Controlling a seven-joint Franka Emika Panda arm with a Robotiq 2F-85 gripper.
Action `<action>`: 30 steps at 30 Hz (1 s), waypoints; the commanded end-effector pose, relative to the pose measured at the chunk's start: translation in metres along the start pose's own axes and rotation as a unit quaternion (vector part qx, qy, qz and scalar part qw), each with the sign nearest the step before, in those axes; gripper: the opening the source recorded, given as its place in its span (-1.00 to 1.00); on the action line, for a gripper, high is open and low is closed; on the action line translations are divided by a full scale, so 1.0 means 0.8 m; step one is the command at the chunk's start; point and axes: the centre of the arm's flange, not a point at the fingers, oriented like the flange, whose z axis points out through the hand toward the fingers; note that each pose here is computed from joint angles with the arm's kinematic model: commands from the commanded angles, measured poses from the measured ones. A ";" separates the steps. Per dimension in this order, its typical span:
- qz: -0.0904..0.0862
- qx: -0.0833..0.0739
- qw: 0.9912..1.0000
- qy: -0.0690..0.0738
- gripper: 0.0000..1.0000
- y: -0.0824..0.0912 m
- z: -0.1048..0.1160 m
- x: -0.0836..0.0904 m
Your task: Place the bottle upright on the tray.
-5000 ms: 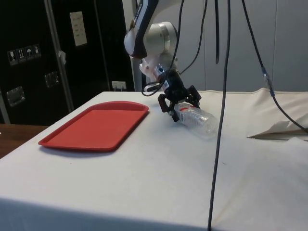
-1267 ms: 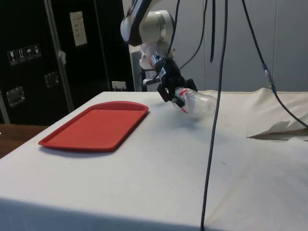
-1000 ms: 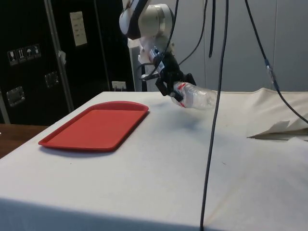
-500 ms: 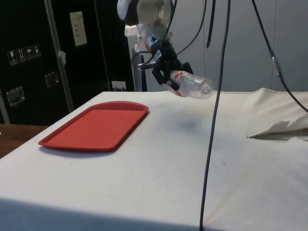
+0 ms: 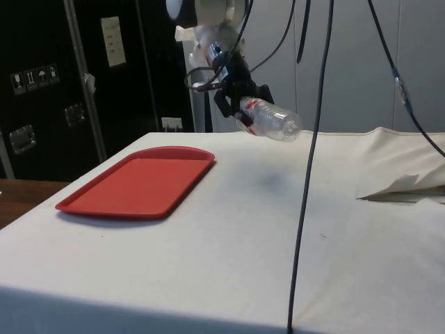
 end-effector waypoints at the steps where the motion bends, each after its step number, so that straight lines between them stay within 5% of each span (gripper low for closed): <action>1: 0.002 -0.001 1.000 0.009 -0.34 0.000 -0.004 -0.002; 23: 0.000 -0.001 1.000 0.009 -0.34 -0.001 -0.005 -0.002; 30: 0.002 -0.004 1.000 0.028 -0.34 -0.001 -0.006 0.004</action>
